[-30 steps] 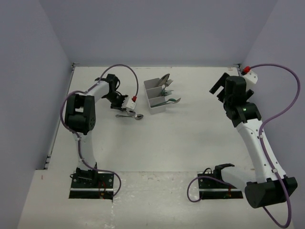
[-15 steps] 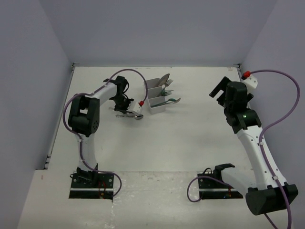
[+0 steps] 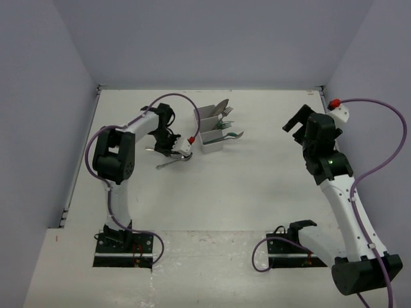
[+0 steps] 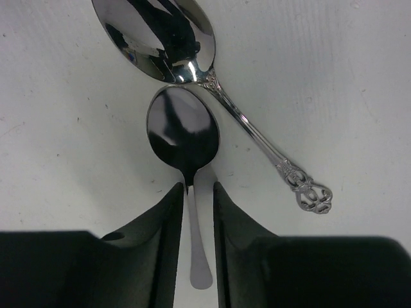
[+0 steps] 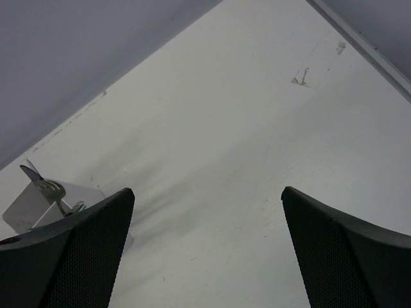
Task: Sort the eating utensils into containers
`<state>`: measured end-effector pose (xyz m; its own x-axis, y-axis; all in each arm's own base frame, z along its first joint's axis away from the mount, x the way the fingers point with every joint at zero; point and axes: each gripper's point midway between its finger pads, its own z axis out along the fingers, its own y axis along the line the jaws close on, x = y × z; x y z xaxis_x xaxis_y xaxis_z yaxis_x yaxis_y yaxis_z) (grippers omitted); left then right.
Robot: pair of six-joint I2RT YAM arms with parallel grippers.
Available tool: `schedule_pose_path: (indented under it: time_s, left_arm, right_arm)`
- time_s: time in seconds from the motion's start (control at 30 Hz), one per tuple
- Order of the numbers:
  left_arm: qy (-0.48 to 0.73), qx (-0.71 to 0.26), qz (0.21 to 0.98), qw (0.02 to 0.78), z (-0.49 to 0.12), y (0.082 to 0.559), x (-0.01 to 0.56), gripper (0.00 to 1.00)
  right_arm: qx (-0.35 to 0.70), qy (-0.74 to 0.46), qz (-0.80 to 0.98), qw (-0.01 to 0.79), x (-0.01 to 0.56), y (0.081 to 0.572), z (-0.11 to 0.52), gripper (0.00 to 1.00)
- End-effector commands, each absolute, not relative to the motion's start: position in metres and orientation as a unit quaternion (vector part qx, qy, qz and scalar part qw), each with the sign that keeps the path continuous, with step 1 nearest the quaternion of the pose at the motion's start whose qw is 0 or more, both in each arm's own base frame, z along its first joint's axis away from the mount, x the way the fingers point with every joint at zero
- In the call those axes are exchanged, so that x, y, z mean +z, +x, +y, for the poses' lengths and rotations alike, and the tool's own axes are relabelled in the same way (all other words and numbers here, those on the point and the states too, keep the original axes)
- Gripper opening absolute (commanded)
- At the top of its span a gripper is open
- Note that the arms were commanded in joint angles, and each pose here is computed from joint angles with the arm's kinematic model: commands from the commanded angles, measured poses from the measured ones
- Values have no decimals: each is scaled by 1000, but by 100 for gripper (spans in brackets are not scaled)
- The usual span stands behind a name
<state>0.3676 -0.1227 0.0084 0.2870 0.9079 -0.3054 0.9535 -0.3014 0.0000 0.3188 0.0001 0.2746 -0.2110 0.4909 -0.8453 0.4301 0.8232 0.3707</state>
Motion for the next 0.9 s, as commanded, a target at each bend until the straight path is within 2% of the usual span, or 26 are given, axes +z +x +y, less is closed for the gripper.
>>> schedule_pose_path:
  time_s: [0.0, 0.03, 0.17, 0.27, 0.33, 0.53, 0.87]
  left_arm:
    - [772, -208, 601, -25, -104, 305, -42, 25]
    - [770, -208, 603, -24, -105, 305, -42, 23]
    - [761, -204, 616, -20, -106, 305, -42, 0]
    - [752, -186, 633, 1, -111, 315, -43, 0]
    - [723, -151, 672, 43, -119, 340, -44, 0]
    - [670, -130, 717, 143, -145, 385, 1, 0]
    - [641, -77, 720, 254, -152, 415, 82, 0]
  right_arm:
    - [45, 303, 762, 570, 284, 329, 3, 99]
    - [47, 303, 761, 572, 285, 330, 3, 99]
    - [43, 301, 762, 571, 285, 332, 3, 99]
    - [42, 302, 759, 575, 287, 333, 2, 99]
    - [44, 300, 756, 581, 290, 333, 2, 99]
    - [50, 298, 745, 595, 302, 329, 1, 99]
    - [78, 294, 719, 625, 331, 320, 3, 99]
